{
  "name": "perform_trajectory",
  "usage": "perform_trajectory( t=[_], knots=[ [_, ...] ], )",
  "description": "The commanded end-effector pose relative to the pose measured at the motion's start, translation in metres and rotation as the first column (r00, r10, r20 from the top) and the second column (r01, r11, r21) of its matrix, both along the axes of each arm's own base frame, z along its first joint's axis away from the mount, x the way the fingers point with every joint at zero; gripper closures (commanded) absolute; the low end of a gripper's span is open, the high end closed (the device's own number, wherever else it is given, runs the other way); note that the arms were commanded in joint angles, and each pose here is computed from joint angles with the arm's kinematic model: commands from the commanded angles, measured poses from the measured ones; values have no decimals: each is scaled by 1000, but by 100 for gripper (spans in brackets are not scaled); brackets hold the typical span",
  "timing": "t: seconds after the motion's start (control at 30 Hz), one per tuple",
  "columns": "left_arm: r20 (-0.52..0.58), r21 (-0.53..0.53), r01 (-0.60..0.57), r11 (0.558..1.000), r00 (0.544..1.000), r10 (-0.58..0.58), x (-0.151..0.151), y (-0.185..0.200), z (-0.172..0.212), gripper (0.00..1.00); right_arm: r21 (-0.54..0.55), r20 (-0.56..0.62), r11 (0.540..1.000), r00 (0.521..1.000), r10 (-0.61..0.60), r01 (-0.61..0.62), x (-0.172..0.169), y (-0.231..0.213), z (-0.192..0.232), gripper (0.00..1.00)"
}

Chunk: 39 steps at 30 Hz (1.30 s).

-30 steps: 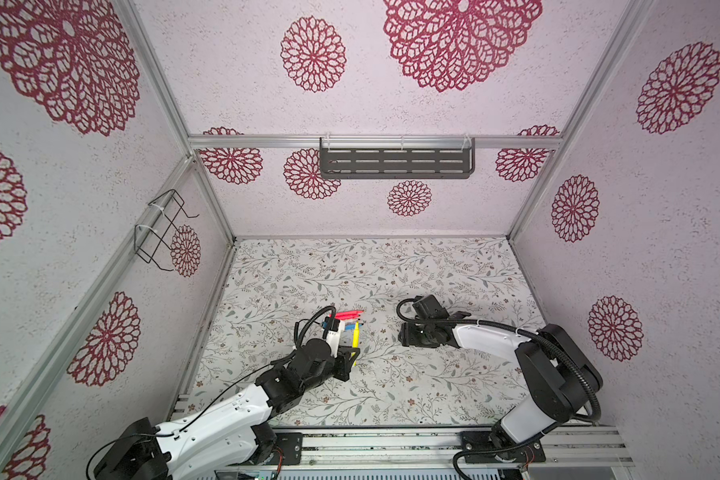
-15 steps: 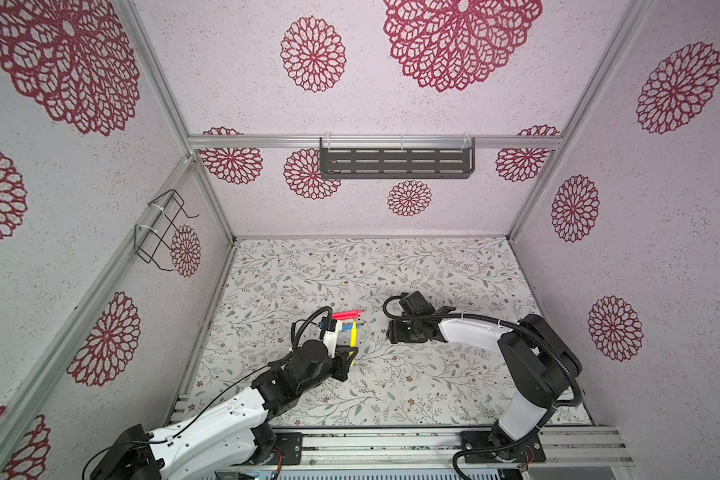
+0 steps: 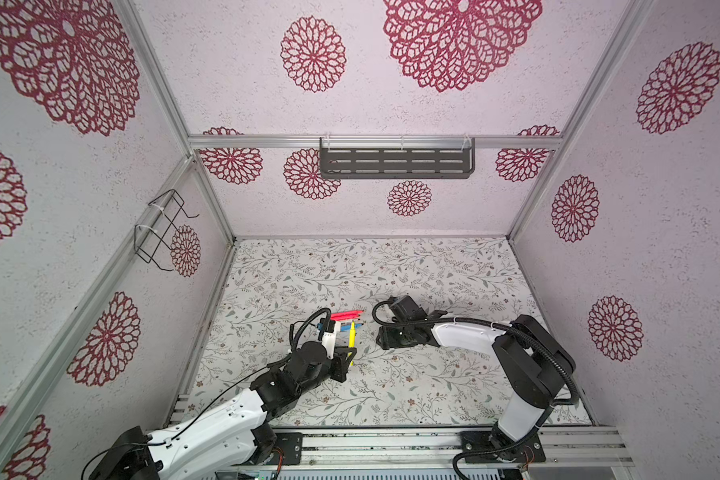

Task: Insert the pens into the pen caps
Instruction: 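Lower right gripper over a translucent white cap and align fingers around it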

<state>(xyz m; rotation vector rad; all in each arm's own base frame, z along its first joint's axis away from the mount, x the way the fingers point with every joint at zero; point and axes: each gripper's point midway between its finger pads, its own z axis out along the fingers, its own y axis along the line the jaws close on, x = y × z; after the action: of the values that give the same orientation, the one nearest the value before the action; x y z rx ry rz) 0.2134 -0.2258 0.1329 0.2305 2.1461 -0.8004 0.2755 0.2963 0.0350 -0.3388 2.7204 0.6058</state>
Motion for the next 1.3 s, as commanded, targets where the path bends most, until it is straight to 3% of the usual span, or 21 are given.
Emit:
perform_trajectory(
  t=[0.0,0.47,0.73,1.27],
  knots=[
    [3,-11,-24,1000,1000,24,1,5,-1,100,-26,-1,999,999,-33,33,-22,-15,8,41],
    [17,-22,-23,1000,1000,23,3,4,7,100,-13,111,996,990,-81,83,-2,-17,49,40],
    [23,-6,-20,1000,1000,20,3,4,10,100,-90,85,989,990,-112,120,12,-25,30,40],
    [21,-11,-23,1000,1000,24,4,3,9,100,-122,34,986,994,-107,110,7,-27,3,40]
  ],
)
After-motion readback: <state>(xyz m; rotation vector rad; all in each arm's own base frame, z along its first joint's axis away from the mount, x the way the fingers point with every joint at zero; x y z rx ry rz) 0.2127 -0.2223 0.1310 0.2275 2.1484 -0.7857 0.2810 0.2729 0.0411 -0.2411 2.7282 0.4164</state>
